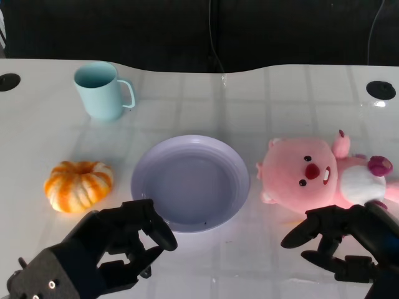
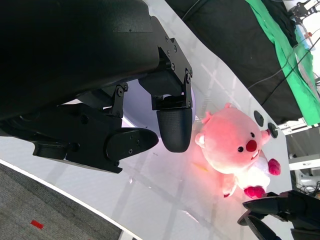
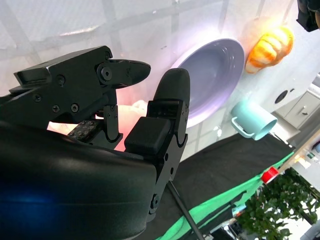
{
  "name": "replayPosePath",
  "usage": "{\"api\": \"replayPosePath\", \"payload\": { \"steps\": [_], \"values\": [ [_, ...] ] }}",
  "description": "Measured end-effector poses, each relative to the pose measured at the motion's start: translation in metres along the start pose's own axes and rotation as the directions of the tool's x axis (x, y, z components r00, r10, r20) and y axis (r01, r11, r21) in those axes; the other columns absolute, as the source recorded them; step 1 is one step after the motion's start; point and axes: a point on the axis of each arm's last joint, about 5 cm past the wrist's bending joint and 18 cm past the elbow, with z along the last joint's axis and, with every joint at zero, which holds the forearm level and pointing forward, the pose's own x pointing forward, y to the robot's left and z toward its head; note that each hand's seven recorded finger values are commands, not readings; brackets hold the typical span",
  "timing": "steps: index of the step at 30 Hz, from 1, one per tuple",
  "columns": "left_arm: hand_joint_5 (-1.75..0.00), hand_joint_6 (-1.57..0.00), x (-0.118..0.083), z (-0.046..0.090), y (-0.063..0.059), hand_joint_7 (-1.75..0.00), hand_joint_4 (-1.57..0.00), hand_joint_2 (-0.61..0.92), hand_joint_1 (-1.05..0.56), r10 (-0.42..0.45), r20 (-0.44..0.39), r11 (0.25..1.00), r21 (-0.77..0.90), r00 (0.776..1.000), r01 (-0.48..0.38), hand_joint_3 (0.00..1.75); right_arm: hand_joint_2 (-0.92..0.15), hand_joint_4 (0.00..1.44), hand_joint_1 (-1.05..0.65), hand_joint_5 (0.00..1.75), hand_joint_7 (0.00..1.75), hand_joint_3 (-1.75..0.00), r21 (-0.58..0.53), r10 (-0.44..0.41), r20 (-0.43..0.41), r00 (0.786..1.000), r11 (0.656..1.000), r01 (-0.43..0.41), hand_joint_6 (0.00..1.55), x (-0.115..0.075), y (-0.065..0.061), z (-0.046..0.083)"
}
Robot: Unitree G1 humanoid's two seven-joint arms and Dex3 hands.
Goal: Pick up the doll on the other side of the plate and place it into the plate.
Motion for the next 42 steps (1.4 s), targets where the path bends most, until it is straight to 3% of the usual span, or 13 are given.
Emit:
{"api": "replayPosePath", "payload": {
  "steps": [14,23,33,36,39,42],
  "values": [
    [-1.56,-0.59,-0.0081,0.0023,-0.0017,-1.32,-0.62,0.89,-0.11,0.021,-0.002,1.000,0.014,1.000,-0.021,0.56,-0.83,0.80,-0.12,1.18,0.52,-0.38,0.064,0.034,-0.011,0.999,0.997,-0.033,0.95,0.0027,-0.0030,0.0036],
    [-1.52,-0.60,-0.0073,0.0002,-0.0018,-1.30,-0.63,0.84,-0.09,0.019,-0.006,1.000,0.018,1.000,-0.019,0.63,-0.79,0.83,-0.10,1.23,0.56,-0.40,0.065,0.015,0.009,1.000,0.998,-0.016,0.94,0.0015,-0.0010,0.0042],
    [-1.53,-0.61,-0.0024,0.0010,0.0005,-1.28,-0.64,0.89,-0.10,0.013,0.009,1.000,0.015,1.000,-0.014,0.54,-0.82,0.80,-0.15,1.19,0.50,-0.37,0.067,0.014,-0.004,1.000,0.998,-0.014,0.84,-0.0041,0.0006,0.0065],
    [-1.54,-0.61,-0.0017,0.0012,0.0000,-1.29,-0.63,0.88,-0.09,0.009,0.008,1.000,0.016,1.000,-0.010,0.55,-0.81,0.72,-0.16,1.15,0.41,-0.34,0.066,0.009,-0.003,1.000,0.998,-0.009,0.78,-0.0047,-0.0001,0.0072],
    [-1.55,-0.61,-0.0014,0.0013,-0.0006,-1.29,-0.63,0.88,-0.07,0.006,0.008,1.000,0.017,1.000,-0.007,0.56,-0.81,0.60,-0.19,0.96,0.30,-0.26,0.058,-0.024,0.010,1.000,0.998,0.023,0.68,-0.0055,-0.0032,0.0076],
    [-1.54,-0.60,-0.0014,0.0014,-0.0007,-1.29,-0.63,0.87,-0.09,0.007,0.006,1.000,0.020,1.000,-0.007,0.56,-0.90,0.48,-0.29,0.74,0.19,-0.12,0.036,-0.065,0.033,0.997,0.997,0.064,0.60,-0.0050,-0.0071,0.0086]
  ]
}}
